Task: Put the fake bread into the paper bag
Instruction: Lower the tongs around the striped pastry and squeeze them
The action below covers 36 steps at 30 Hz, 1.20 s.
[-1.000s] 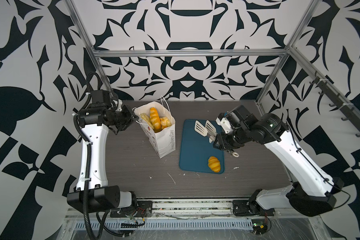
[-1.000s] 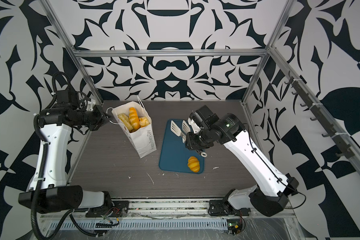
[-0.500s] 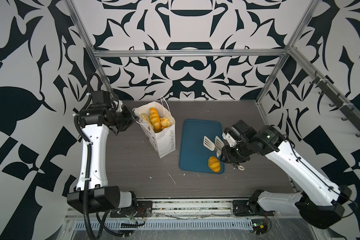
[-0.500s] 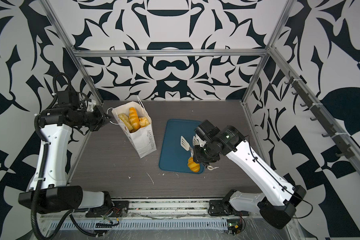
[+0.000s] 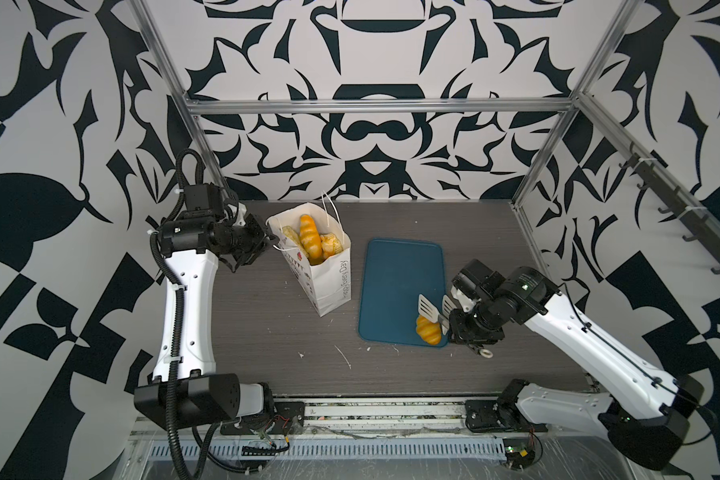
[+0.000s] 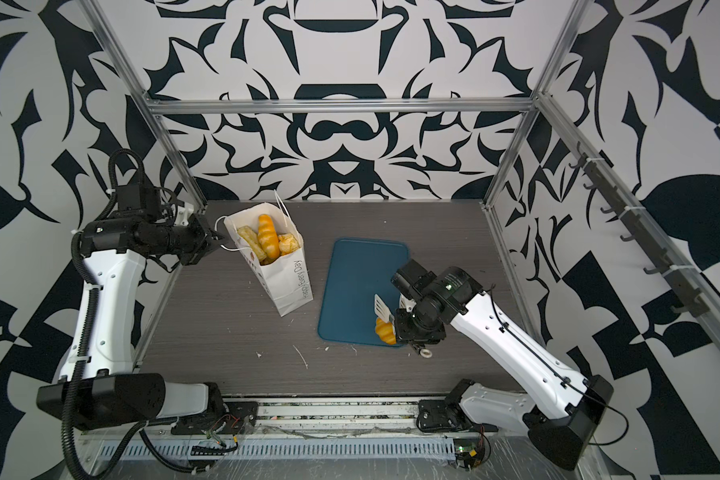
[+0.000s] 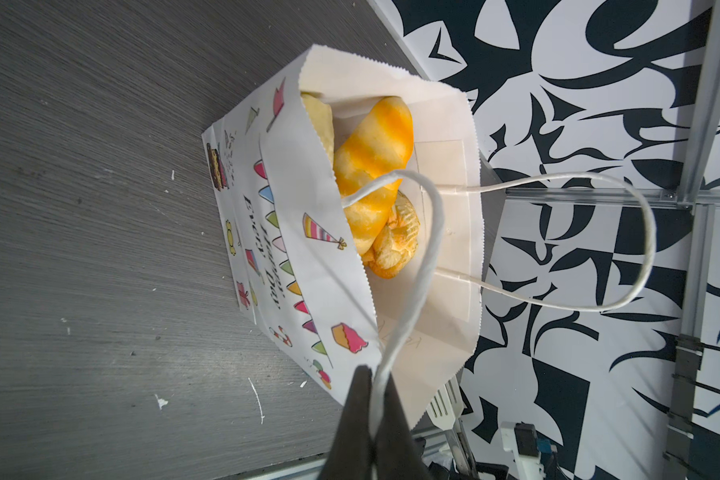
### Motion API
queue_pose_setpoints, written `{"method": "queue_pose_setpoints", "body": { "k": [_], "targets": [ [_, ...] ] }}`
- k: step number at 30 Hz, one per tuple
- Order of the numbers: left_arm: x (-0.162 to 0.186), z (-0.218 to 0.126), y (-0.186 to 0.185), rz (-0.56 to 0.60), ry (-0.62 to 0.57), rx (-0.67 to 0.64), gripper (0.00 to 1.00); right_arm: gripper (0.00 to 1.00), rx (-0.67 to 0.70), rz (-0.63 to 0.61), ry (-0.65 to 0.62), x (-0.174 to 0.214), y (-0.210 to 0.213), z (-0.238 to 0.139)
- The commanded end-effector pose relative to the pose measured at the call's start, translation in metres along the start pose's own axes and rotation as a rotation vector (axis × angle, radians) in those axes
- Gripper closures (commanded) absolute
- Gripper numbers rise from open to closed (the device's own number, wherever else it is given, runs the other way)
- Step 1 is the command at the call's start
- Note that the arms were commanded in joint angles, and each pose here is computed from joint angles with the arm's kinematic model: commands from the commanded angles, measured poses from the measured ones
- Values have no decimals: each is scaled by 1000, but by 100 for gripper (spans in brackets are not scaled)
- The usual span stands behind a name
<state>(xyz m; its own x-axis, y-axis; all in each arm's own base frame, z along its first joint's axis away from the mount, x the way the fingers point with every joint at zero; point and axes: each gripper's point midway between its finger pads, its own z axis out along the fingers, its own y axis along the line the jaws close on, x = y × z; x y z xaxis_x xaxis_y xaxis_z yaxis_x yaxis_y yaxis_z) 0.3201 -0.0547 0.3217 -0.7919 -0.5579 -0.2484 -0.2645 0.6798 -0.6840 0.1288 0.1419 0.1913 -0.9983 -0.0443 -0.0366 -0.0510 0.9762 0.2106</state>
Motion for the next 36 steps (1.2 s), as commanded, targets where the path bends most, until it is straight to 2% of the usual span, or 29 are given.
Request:
{"method": "queue_pose_setpoints", "body": {
  "k": [1, 36],
  "targets": [
    [7, -3, 0, -7, 11, 8, 100, 53, 3, 17, -13, 0, -3, 1],
    [7, -2, 0, -7, 14, 10, 100, 50, 46, -16, 125, 6, -6, 51]
  ]
}}
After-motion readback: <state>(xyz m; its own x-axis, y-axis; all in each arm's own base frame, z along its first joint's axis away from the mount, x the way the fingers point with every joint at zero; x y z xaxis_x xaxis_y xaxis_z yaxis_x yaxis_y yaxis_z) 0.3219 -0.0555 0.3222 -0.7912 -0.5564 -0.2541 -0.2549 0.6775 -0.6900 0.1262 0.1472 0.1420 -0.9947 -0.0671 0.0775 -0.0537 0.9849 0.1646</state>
